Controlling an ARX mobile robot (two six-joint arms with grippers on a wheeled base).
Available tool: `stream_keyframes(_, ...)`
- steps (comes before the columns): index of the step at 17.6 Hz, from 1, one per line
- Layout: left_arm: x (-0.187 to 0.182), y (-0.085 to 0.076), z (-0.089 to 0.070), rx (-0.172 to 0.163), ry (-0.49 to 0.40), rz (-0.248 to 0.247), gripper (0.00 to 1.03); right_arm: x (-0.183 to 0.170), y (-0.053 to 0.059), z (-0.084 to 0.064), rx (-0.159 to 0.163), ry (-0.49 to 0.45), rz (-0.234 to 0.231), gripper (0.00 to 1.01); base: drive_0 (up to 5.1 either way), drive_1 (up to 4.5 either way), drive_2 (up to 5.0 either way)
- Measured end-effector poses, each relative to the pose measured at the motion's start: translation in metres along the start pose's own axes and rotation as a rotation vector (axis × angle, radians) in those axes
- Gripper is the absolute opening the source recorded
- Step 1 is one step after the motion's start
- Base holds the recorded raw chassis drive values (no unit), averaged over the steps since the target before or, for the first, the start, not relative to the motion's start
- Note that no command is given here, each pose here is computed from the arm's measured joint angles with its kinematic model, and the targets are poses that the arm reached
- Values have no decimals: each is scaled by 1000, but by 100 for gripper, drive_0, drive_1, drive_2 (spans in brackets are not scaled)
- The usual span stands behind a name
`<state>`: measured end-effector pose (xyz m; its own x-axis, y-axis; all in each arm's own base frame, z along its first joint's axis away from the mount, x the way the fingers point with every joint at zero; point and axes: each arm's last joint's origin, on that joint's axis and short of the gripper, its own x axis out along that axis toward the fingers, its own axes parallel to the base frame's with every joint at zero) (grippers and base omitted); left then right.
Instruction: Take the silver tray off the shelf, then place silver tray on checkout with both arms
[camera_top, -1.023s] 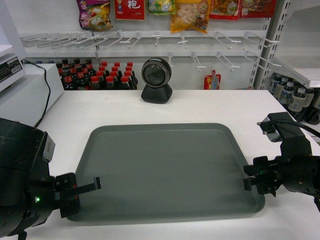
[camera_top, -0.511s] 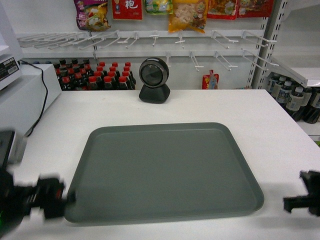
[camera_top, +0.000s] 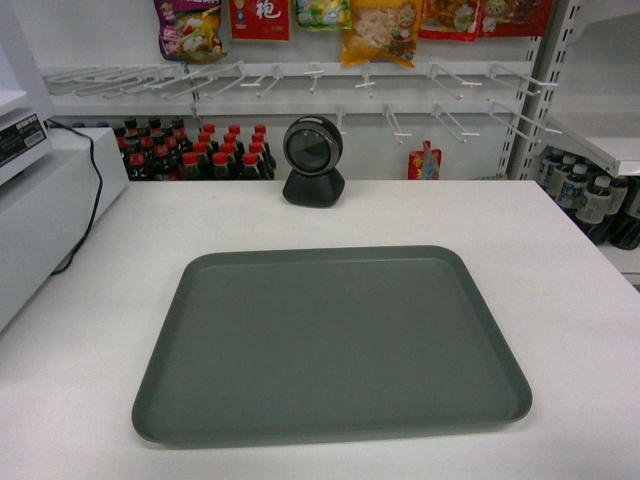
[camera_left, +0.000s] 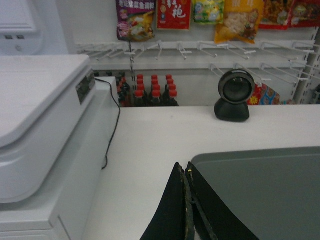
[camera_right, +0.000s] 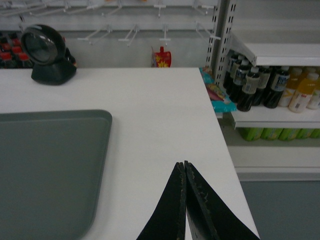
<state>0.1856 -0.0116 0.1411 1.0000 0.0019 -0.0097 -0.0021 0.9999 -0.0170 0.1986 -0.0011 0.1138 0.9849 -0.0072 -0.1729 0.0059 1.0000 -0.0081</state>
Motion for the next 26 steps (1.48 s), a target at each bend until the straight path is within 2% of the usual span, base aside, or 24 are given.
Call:
stream_keyframes(1,-8,7,1,0,10,-7,1,-9,0,7,0,-48,0,2,0,0,0)
stream_keyframes(3,-19,12,2,0,28,8,1,-22,0,19,0,-140,-1,2,0,0,0)
stream_keyframes(6,-30,12,14,0,-4,2,1,-38,1,25,0,-146,6,2,0,0,0)
stream_keyframes(8,-39,12,18,0,21,2,1,-47,0,33,0,-172,6,2,0,0,0)
stream_keyframes(9,-44,12,22,0,1,1,1,-51,0,35,0,-177,5,2,0,0,0)
stream_keyframes(12,-52,11,25,0,-1,0,1,-67,0,40,0,-171,6,2,0,0,0)
stream_keyframes(26,-77,11,28,0,-20,0,1,-96,0,41,0,-187,5,2,0,0,0)
